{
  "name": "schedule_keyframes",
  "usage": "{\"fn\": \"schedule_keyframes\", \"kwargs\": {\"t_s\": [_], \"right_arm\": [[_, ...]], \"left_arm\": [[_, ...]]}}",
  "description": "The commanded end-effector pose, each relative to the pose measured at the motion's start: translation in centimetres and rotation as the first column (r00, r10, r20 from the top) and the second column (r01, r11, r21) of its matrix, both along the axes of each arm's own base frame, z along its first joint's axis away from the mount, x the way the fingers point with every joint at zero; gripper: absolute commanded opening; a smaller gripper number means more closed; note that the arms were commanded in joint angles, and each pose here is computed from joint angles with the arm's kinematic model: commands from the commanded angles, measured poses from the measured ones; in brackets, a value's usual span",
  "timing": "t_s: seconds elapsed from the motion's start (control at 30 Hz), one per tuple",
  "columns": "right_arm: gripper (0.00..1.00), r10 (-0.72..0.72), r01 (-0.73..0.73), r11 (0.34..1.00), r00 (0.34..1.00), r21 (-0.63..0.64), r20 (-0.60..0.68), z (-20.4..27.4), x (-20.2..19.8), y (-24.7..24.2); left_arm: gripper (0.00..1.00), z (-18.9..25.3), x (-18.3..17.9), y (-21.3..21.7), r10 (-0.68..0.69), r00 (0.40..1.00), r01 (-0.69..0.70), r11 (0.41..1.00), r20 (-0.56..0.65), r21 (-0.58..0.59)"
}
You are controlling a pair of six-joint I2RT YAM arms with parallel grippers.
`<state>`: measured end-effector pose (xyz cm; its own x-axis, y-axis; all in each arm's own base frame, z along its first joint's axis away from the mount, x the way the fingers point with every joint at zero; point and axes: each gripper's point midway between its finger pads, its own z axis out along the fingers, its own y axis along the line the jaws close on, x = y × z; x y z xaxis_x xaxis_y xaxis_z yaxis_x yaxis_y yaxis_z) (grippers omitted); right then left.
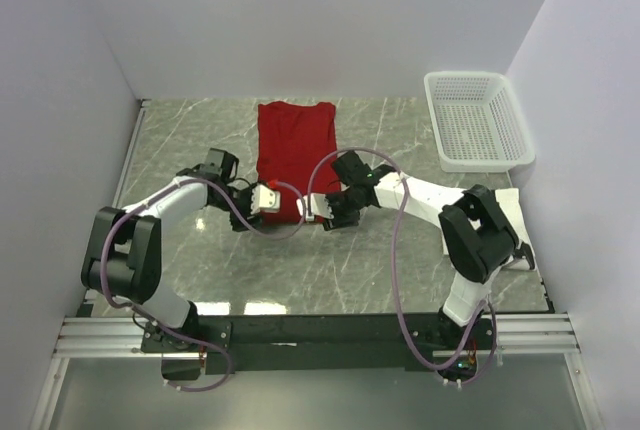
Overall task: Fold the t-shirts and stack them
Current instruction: Fold the tshirt
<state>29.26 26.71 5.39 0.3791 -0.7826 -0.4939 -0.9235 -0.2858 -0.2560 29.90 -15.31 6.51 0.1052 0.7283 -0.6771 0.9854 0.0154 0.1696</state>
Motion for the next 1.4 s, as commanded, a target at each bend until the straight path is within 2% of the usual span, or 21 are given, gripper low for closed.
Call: {"fn": "schedule_keyframes", "kwargs": {"t_s": [0.0,0.3,0.43,0.47,0.5,0.57,0.6,0.63,0.67,0.7,0.8,0.83,0.93,1.1,1.23,1.33,1.37], "right_arm": [[0.52,-0.054,0.054,0.999,0.997,0.005,0.047,-0.3,1.5,0.3],[0.49,-0.052,0.060,0.995,0.994,-0.078,0.101,-2.9,2.7,0.6],[0.40,-0.045,0.058,0.991,0.994,-0.122,0.104,-3.8,3.1,0.2],[0.36,-0.046,0.060,0.990,0.993,-0.128,0.110,-3.8,3.3,0.0],[0.34,-0.046,0.061,0.989,0.992,-0.132,0.115,-4.0,3.3,0.0],[0.23,-0.056,0.072,0.987,0.991,-0.142,0.118,-4.2,3.2,-0.4],[0.18,-0.062,0.078,0.987,0.991,-0.141,0.118,-4.1,3.2,-0.4],[0.04,-0.069,0.085,0.987,0.991,-0.139,0.115,-3.8,3.2,-0.4],[0.00,-0.086,0.101,0.986,0.990,-0.132,0.114,-3.3,3.3,-0.2],[0.00,-0.101,0.114,0.986,0.989,-0.122,0.109,-2.9,3.4,-0.1],[0.00,-0.162,0.167,0.985,0.984,-0.053,0.079,0.4,3.7,0.7],[0.00,-0.196,0.198,0.980,0.977,-0.009,0.089,2.5,4.3,1.0],[0.00,-0.222,0.218,0.975,0.969,0.048,0.109,5.9,4.5,0.7],[0.00,-0.230,0.223,0.973,0.961,0.060,0.153,8.1,4.5,-0.4],[0.00,-0.226,0.221,0.974,0.962,0.050,0.154,8.8,3.2,-0.8],[0.00,-0.211,0.207,0.977,0.970,0.044,0.122,9.3,0.5,-1.3],[0.00,-0.200,0.196,0.980,0.973,0.044,0.119,10.1,-0.8,-1.7]], "left_arm": [[0.63,0.1,0.0,-1.2,-0.051,0.996,0.052,0.999,0.077,-0.008],[0.61,-3.1,0.8,-0.6,-0.028,0.995,0.020,0.996,0.096,0.084],[0.56,-4.1,0.9,-0.3,-0.040,0.997,0.031,0.993,0.071,0.112],[0.52,-4.2,1.1,-0.4,-0.038,0.997,0.030,0.993,0.072,0.113],[0.43,-4.7,0.8,-0.2,-0.043,0.998,0.037,0.992,0.053,0.124],[0.32,-4.8,0.9,-0.3,-0.052,0.997,0.045,0.991,0.049,0.126],[0.21,-4.5,0.9,-0.4,-0.053,0.997,0.046,0.992,0.056,0.120],[0.16,-4.3,0.8,-0.4,-0.053,0.997,0.046,0.992,0.058,0.115],[0.11,-4.0,0.7,-0.4,-0.053,0.997,0.046,0.993,0.063,0.108],[0.02,-3.0,0.9,-0.4,-0.045,0.995,0.037,0.995,0.089,0.097],[0.01,-0.3,1.9,0.0,0.003,0.994,-0.009,0.999,0.112,0.053],[0.01,0.3,1.4,0.1,0.009,0.997,-0.011,0.999,0.077,0.033],[0.01,3.6,3.1,0.9,0.044,0.993,-0.044,0.999,0.112,0.002],[0.01,6.7,2.8,1.1,0.004,0.985,-0.001,1.000,0.175,-0.013],[0.01,7.2,0.4,1.0,-0.029,0.988,0.030,1.000,0.154,-0.005],[0.01,7.4,-3.6,1.0,-0.080,0.991,0.081,0.997,0.103,-0.004],[0.01,8.2,-5.0,0.7,-0.100,0.988,0.102,0.995,0.120,-0.009]]}}
